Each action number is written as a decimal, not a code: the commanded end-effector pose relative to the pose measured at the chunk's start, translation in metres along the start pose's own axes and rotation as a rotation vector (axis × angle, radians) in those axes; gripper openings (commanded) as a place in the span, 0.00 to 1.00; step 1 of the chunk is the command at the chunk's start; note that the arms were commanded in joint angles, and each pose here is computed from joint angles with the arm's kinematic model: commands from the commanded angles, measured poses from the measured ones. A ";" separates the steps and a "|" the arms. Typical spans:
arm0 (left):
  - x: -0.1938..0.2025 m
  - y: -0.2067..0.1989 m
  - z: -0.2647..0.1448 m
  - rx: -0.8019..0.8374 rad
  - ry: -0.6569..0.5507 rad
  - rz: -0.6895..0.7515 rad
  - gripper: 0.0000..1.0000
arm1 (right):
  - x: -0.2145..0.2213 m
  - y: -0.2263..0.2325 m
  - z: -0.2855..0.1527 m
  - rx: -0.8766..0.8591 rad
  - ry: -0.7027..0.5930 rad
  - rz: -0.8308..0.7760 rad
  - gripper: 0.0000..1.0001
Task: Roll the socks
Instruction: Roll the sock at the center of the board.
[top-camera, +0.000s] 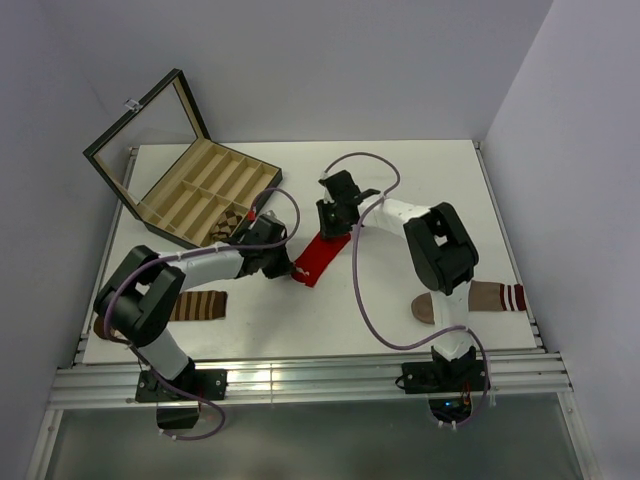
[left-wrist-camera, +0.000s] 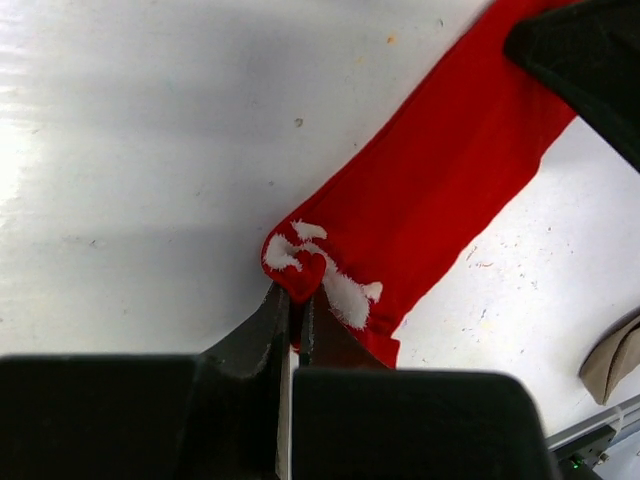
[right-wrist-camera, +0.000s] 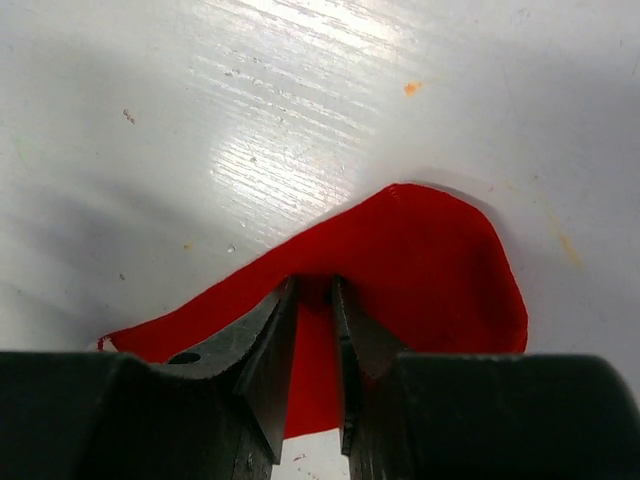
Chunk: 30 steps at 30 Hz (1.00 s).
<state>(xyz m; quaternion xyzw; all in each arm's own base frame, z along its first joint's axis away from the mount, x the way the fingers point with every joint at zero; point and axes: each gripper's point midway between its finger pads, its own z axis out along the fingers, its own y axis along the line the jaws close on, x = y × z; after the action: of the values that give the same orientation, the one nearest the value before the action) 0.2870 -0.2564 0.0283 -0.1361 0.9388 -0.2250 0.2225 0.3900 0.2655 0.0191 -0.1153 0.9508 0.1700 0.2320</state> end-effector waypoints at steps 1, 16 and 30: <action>0.012 0.006 0.003 -0.039 0.080 0.076 0.00 | 0.002 -0.019 0.009 0.063 0.018 -0.038 0.29; 0.007 0.007 0.007 -0.079 0.066 0.039 0.00 | 0.011 0.084 -0.102 -0.178 -0.463 -0.306 0.45; 0.007 0.004 0.006 -0.070 0.065 0.019 0.00 | 0.087 0.120 -0.064 -0.200 -0.375 -0.493 0.47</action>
<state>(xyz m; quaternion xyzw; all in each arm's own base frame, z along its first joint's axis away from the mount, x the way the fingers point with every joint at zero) 0.2913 -0.2630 0.0263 -0.1276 0.9458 -0.2169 0.2053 0.2492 0.3319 0.0635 -0.3216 0.8266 0.2289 0.4012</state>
